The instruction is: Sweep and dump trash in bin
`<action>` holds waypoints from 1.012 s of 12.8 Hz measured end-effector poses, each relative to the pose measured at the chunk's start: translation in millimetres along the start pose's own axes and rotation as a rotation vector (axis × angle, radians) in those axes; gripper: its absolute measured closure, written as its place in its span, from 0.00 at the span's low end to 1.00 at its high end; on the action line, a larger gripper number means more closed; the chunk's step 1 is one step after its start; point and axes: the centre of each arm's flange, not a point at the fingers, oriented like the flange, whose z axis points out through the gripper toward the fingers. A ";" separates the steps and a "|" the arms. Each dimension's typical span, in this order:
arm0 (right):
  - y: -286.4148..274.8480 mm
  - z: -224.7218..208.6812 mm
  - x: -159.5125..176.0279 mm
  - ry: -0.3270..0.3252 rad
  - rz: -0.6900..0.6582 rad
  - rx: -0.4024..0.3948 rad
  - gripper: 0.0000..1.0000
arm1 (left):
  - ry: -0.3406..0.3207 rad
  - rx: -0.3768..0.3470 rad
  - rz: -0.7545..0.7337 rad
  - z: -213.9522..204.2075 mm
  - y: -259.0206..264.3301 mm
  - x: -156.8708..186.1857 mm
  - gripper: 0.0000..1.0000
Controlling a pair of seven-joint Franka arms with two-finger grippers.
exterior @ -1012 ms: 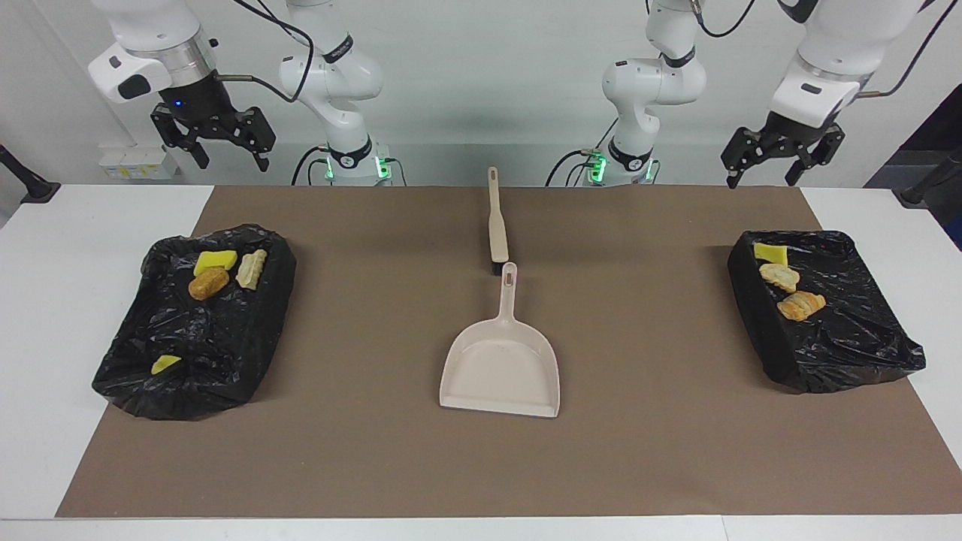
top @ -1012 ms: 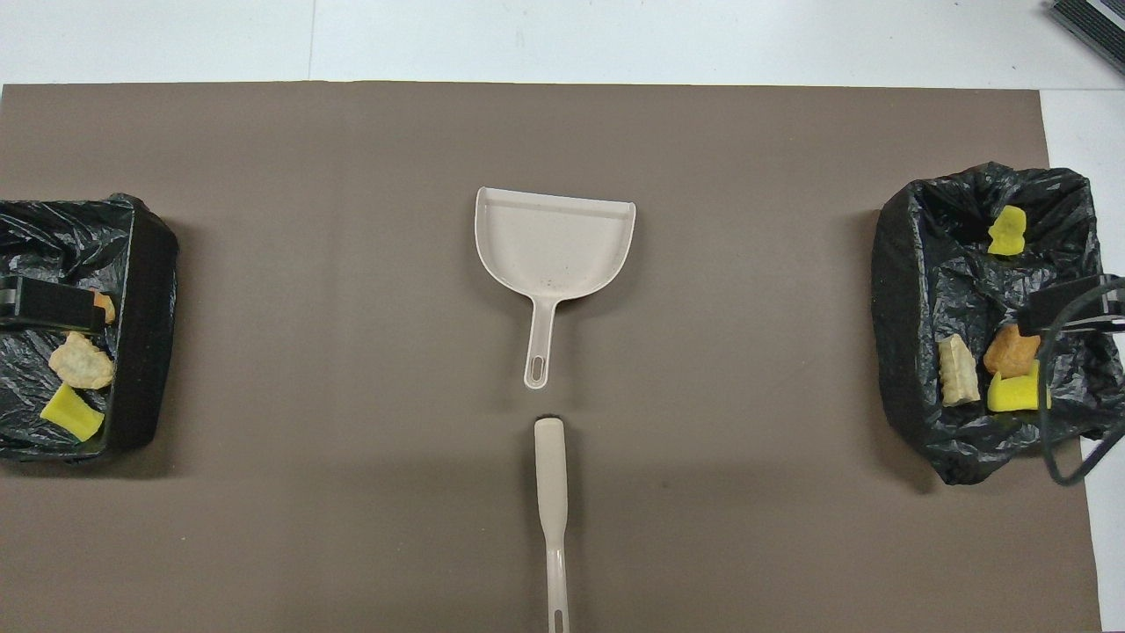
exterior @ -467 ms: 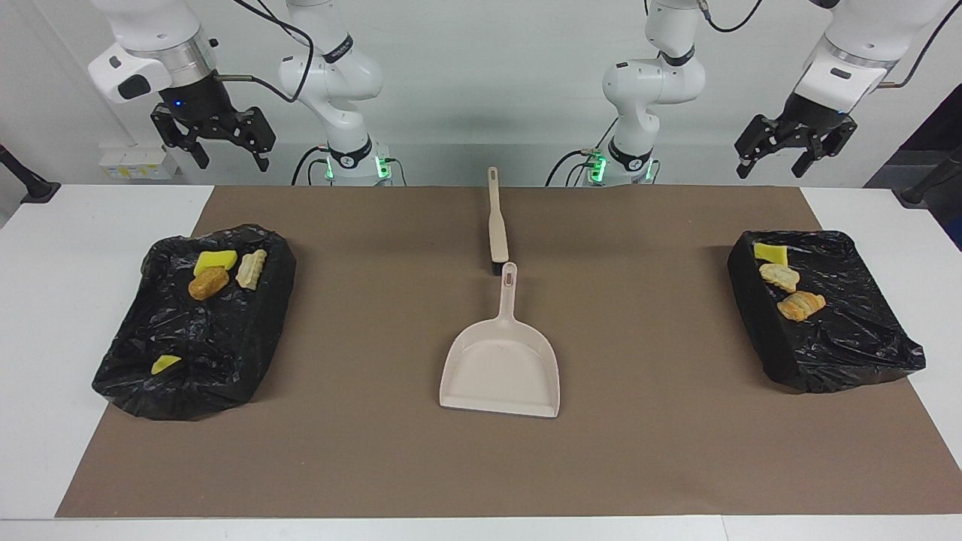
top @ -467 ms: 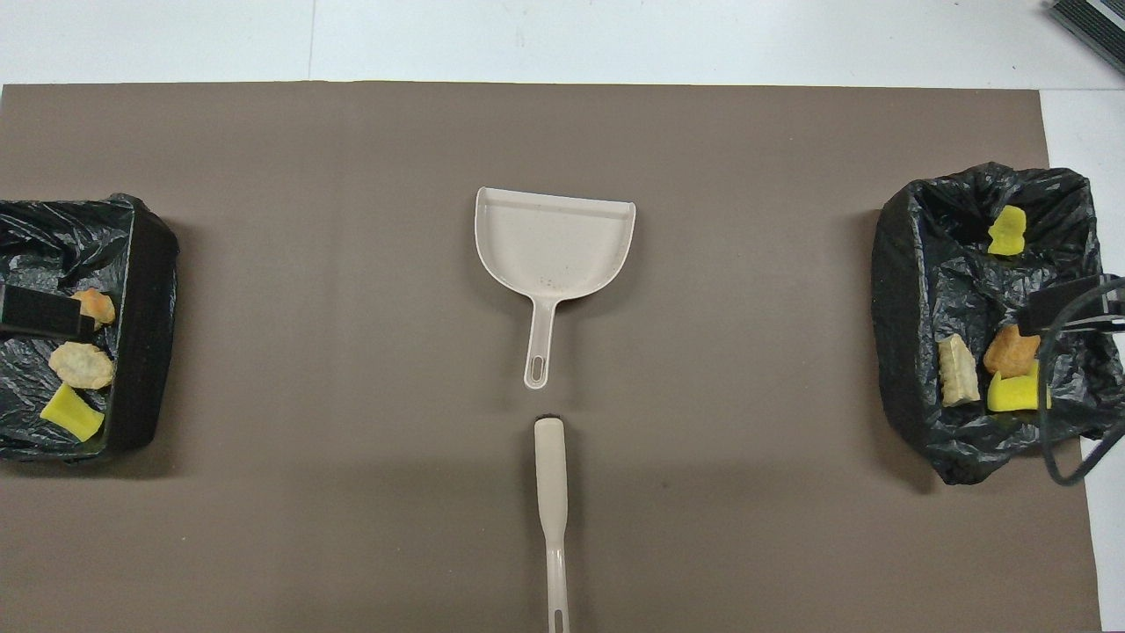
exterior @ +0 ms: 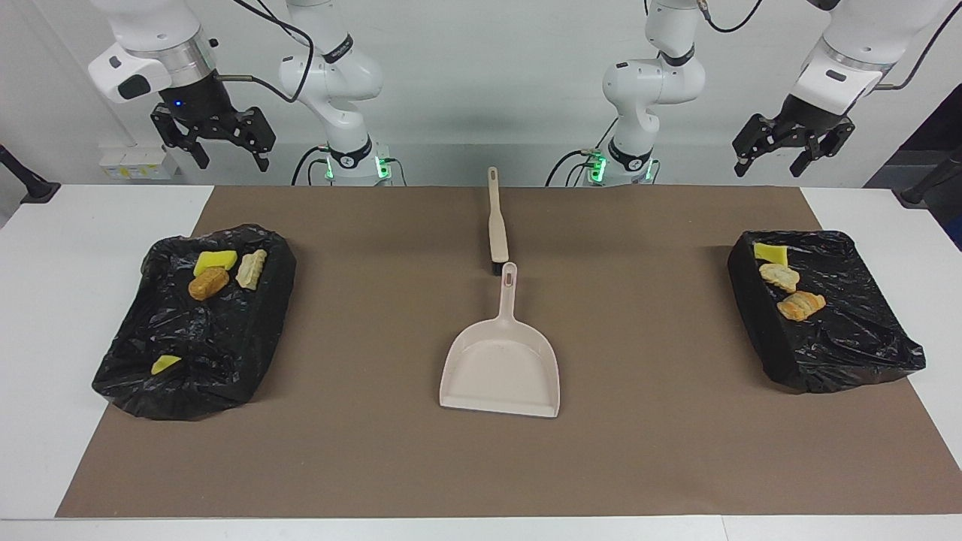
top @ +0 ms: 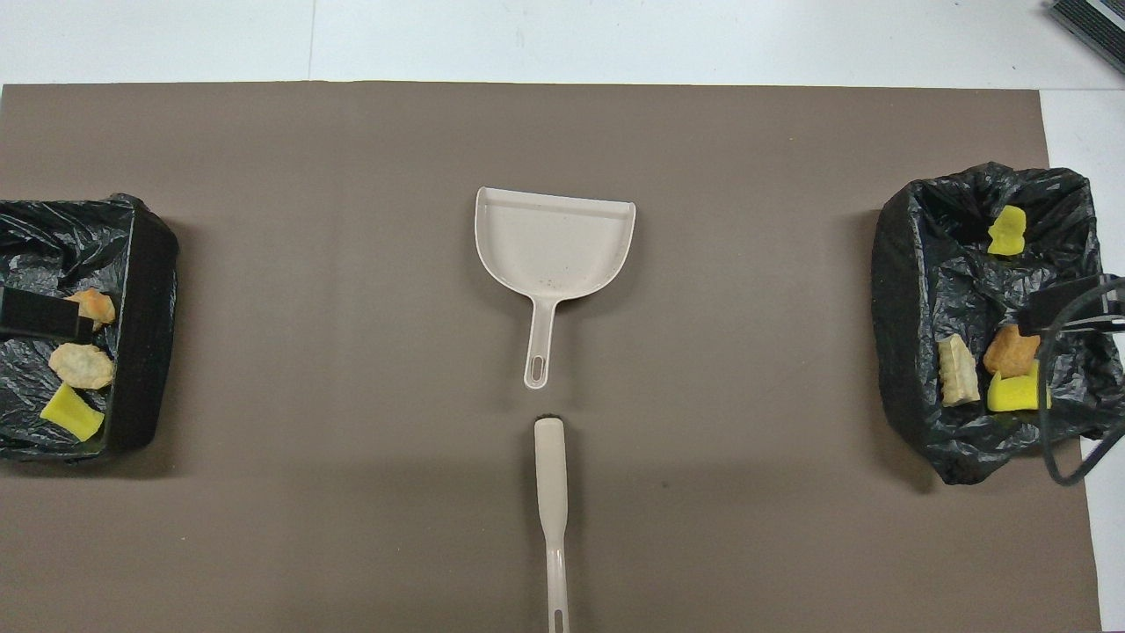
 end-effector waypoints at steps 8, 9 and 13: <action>0.0 0.0 0.0 0.000 0.000 0.000 0.00 | 0.001 0.001 -0.006 -0.2 -3.4 0.0 0.00; 0.0 0.0 0.0 0.000 0.000 0.000 0.00 | 0.001 0.001 -0.007 -0.2 -4.0 0.0 0.00; 0.0 0.0 0.0 0.000 0.000 0.000 0.00 | 0.001 0.001 -0.008 -0.2 -4.2 0.0 0.00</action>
